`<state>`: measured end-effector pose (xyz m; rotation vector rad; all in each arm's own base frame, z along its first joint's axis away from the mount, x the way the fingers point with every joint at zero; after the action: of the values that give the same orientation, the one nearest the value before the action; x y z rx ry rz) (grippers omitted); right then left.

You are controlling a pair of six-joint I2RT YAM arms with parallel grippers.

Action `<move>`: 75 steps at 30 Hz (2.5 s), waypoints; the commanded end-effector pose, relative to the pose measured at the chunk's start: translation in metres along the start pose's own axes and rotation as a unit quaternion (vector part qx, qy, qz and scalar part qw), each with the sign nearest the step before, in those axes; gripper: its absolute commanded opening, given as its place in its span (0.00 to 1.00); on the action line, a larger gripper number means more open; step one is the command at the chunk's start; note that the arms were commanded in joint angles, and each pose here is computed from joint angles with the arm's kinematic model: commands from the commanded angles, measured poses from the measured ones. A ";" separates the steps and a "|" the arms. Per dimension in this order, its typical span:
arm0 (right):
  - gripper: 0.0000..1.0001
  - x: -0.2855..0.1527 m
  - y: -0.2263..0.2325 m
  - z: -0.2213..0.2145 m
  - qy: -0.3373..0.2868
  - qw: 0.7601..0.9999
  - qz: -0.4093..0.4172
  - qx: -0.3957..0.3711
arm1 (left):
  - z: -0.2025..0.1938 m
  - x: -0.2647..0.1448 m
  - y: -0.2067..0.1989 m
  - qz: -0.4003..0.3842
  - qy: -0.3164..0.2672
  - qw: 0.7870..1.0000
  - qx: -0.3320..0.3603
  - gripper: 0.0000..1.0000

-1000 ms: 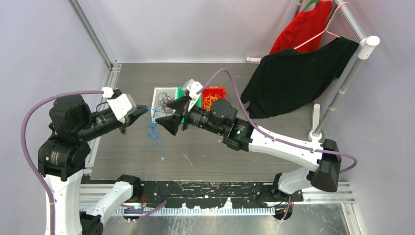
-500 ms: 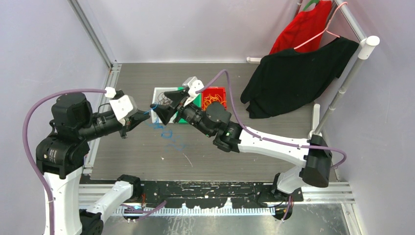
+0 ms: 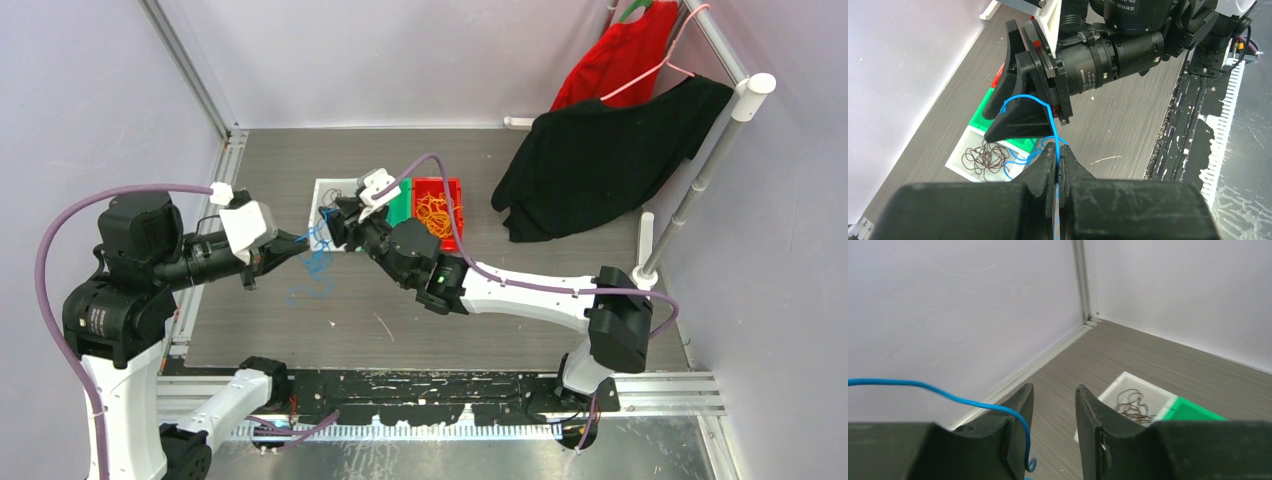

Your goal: Untangle the cables

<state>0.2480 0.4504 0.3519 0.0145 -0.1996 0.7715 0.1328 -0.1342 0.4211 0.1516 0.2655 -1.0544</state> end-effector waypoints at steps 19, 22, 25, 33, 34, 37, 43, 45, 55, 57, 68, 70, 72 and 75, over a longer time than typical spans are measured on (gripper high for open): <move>0.48 -0.039 -0.076 -0.020 0.027 0.987 -0.150 -0.054 | 0.033 -0.020 -0.009 0.010 -0.029 0.998 0.061 0.00; 0.37 -0.046 -0.082 -0.014 0.019 0.987 -0.151 -0.045 | 0.034 -0.020 -0.003 0.026 -0.028 0.997 0.067 0.00; 0.20 -0.053 -0.085 -0.001 0.007 0.989 -0.144 -0.037 | 0.029 -0.018 0.006 0.043 -0.018 0.997 0.068 0.00; 0.42 -0.067 -0.063 0.022 0.000 0.999 -0.039 -0.007 | 0.013 -0.006 0.021 0.062 -0.012 0.997 0.040 0.00; 0.52 -0.069 -0.052 0.023 0.001 1.000 -0.004 -0.001 | 0.014 -0.005 0.022 0.062 -0.017 0.997 0.035 0.00; 0.70 -0.080 -0.016 0.026 -0.003 0.994 0.104 0.030 | 0.018 0.000 0.023 0.059 -0.036 0.997 0.022 0.00; 0.79 -0.098 0.020 0.046 -0.032 0.970 0.221 0.094 | 0.030 0.005 0.021 0.045 -0.064 0.997 0.000 0.00; 0.80 -0.096 0.029 0.056 -0.046 0.962 0.245 0.109 | 0.031 0.006 0.020 0.039 -0.066 0.997 -0.007 0.00; 0.81 -0.062 0.069 0.070 -0.090 0.928 0.319 0.170 | 0.042 0.005 0.013 0.024 -0.077 0.996 -0.032 0.00; 0.80 -0.056 0.073 0.069 -0.091 0.925 0.322 0.180 | 0.044 0.004 0.011 0.021 -0.079 0.996 -0.033 0.00; 0.40 -0.037 0.079 0.005 -0.024 0.932 0.289 0.220 | 0.064 0.000 0.009 0.015 -0.102 0.994 -0.031 0.00; 0.36 -0.034 0.080 -0.012 -0.009 0.933 0.279 0.228 | 0.069 -0.001 0.009 0.015 -0.107 0.994 -0.031 0.00; 0.32 -0.033 0.080 -0.028 0.003 0.933 0.270 0.238 | 0.073 -0.002 0.007 0.013 -0.110 0.993 -0.031 0.00; 0.31 -0.035 0.079 -0.048 0.018 0.934 0.258 0.246 | 0.079 -0.005 0.007 0.016 -0.116 0.993 -0.025 0.00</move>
<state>0.1700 0.4892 0.2991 0.3780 0.0412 1.3748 0.1528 -0.1432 0.4693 -0.0192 0.1774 -0.9970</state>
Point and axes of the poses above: each gripper's point midway between its finger pads, its own x axis out along the fingers, its own y axis along the line the jaws close on, z = x × y, the point moved 1 cm from there along -x, back along the fingers, and after that the axes turned 15 degrees about -x, right-handed, at the moved point
